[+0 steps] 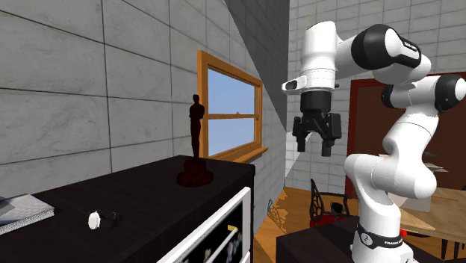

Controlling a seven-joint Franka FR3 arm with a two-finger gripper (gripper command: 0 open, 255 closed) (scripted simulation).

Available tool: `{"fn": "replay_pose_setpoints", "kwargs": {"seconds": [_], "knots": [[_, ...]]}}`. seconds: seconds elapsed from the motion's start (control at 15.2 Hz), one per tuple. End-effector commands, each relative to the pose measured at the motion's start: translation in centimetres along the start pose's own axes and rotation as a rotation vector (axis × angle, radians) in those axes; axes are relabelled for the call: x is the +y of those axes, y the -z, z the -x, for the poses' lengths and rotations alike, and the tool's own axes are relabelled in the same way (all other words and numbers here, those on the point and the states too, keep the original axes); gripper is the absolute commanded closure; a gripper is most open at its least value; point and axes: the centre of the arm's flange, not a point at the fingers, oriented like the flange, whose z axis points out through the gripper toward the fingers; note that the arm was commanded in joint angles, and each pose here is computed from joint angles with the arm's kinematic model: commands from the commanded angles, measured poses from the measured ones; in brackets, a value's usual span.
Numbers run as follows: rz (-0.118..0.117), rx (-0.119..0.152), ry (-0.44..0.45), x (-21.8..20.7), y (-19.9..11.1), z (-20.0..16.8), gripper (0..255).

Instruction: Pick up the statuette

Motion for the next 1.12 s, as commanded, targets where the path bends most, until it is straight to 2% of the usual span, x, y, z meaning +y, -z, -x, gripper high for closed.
{"fn": "replay_pose_setpoints", "kwargs": {"seconds": [0.0, 1.06], "knots": [[0.0, 0.0, 0.0, 0.0, 0.0, 0.0, 0], [0.085, 0.216, -0.137, 9.9, 5.8, -13.3, 0]]}}
